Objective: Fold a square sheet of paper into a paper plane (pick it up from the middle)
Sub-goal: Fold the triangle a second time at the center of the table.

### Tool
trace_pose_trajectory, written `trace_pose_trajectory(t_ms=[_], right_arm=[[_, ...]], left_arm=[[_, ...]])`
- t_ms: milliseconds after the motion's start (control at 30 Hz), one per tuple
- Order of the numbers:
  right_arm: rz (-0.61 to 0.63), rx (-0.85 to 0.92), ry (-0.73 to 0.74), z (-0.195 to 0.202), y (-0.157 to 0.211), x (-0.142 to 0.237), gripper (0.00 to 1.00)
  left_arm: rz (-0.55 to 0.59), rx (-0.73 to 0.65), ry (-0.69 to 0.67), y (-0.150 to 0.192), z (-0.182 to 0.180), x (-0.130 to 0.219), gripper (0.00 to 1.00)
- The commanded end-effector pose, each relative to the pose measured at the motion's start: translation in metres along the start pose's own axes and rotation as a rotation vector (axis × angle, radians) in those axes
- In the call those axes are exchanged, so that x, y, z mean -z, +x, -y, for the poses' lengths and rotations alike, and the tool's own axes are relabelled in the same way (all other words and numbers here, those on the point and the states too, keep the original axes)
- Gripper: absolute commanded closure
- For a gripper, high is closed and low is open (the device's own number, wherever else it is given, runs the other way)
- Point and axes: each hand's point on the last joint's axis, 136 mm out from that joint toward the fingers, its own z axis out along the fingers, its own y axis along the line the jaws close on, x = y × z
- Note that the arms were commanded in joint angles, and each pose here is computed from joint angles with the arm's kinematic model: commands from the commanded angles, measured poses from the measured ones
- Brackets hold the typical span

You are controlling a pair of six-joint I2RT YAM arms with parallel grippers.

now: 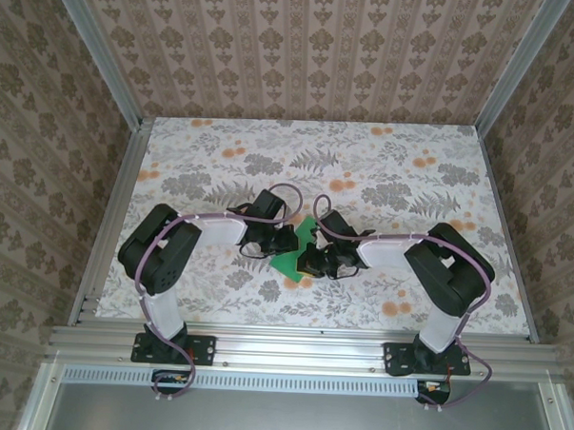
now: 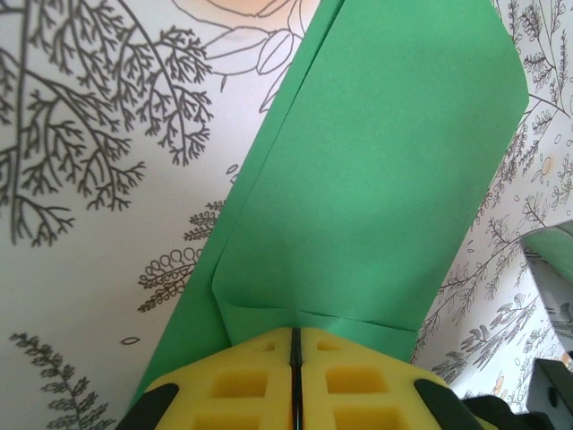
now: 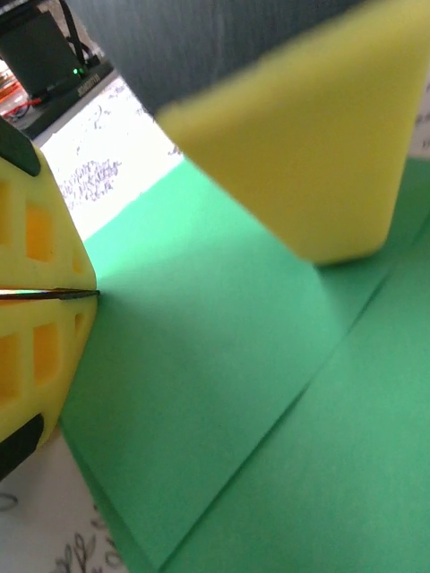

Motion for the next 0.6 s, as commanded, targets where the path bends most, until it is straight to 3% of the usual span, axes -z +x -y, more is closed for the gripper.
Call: trace_pose_trajectory(t_ms=[0, 200, 300, 567], right_arm=[[-0.016, -0.026, 0.093, 0.025, 0.008, -0.004, 0.90], [-0.027, -0.018, 0.106, 0.030, 0.011, -0.005, 0.91], [-0.024, -0.018, 0.101, 0.029, 0.010, -0.006, 0.91], [-0.018, -0.018, 0.086, 0.029, 0.009, -0.008, 0.92]], left_arm=[[-0.014, 0.014, -0.034, 0.007, -0.012, 0.007, 0.87], [0.021, -0.005, 0.062, -0.007, 0.010, 0.023, 0.74], [0.034, -0.013, 0.117, -0.009, 0.023, 0.032, 0.72], [-0.004, 0.038, 0.105, 0.003, 0.015, 0.029, 0.87]])
